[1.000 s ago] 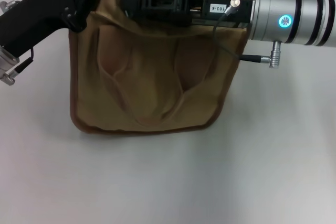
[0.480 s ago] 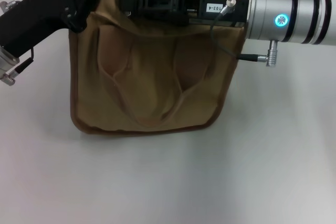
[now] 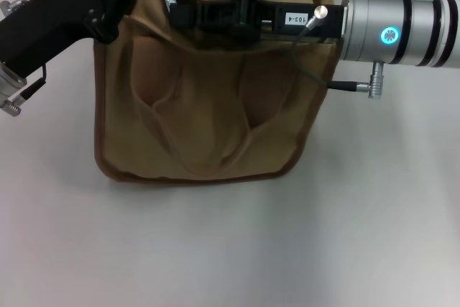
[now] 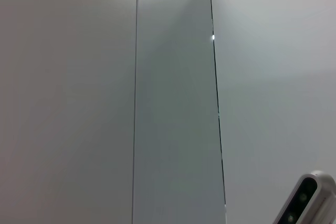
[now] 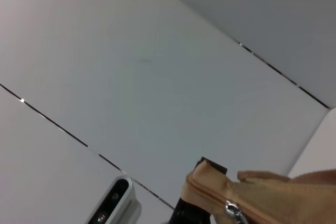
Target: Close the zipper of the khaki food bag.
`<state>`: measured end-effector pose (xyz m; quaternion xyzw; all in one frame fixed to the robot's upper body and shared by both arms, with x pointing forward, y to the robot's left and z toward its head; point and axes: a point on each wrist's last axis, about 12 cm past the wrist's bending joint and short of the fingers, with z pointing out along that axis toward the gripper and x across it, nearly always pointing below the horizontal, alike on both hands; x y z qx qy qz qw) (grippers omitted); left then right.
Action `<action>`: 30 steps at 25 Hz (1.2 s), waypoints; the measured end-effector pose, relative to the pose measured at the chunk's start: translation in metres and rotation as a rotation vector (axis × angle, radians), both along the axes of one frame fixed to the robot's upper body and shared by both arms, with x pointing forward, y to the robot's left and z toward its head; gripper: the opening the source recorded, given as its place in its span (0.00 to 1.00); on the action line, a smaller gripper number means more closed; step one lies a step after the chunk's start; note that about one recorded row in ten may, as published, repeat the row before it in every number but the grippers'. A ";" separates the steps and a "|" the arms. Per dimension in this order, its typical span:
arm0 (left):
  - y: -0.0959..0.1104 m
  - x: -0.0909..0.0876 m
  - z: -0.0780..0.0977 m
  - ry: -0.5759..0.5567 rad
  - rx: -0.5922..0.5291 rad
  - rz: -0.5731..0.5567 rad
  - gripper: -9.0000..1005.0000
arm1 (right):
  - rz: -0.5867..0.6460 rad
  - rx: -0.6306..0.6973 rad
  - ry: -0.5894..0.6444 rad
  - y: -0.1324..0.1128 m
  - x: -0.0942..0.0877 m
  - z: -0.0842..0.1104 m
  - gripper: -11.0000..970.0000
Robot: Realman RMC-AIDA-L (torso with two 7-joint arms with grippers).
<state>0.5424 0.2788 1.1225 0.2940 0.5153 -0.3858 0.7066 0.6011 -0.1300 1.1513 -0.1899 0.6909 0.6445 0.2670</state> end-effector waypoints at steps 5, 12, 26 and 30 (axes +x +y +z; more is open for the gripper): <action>0.000 0.001 0.000 0.000 0.001 0.000 0.03 | -0.011 0.013 -0.015 -0.003 0.000 0.000 0.15; -0.001 0.001 0.000 -0.001 0.002 0.000 0.03 | 0.002 0.007 -0.042 0.001 0.001 0.003 0.08; -0.001 0.001 0.000 -0.001 0.004 0.003 0.03 | -0.046 0.029 -0.052 -0.012 0.002 0.003 0.04; 0.000 0.001 0.000 0.000 0.004 0.004 0.03 | -0.057 0.026 -0.060 -0.014 0.004 0.005 0.04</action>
